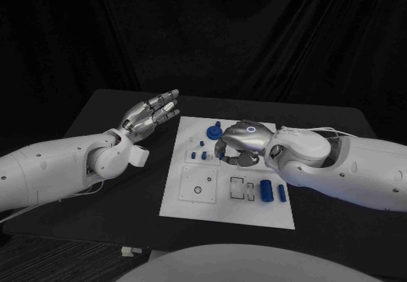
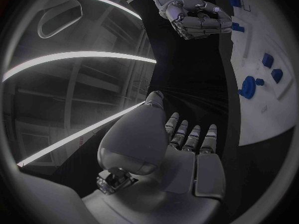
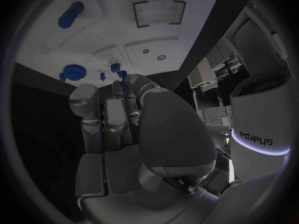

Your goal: Assemble the parts on the task board

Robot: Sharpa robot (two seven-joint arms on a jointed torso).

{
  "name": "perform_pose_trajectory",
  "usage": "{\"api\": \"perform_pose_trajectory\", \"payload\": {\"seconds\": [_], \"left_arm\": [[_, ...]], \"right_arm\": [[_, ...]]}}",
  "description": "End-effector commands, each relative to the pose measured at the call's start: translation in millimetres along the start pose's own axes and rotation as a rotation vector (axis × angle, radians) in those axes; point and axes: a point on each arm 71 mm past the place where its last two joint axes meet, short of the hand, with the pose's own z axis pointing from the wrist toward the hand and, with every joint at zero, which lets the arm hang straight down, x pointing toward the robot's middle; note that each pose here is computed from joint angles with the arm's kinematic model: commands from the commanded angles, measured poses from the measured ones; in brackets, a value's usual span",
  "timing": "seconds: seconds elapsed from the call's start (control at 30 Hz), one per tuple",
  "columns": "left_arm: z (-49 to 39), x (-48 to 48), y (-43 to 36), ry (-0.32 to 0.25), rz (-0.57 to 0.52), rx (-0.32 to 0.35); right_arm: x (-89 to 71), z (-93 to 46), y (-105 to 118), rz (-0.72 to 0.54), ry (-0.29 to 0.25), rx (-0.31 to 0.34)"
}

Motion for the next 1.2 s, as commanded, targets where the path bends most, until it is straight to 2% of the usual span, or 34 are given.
{"api": "perform_pose_trajectory", "payload": {"seconds": [0.03,0.57,1.2], "left_arm": [[-1.8,1.5,-9.8,0.007,-0.018,0.166],[-2.7,2.0,-6.1,0.013,-0.027,0.154],[-1.1,1.3,-4.1,0.017,-0.030,0.144]], "right_arm": [[7.5,4.3,5,0.008,0.029,-0.014],[27.0,17.6,25,0.045,0.051,-0.060],[37.3,21.3,32,0.059,0.094,-0.067]]}}
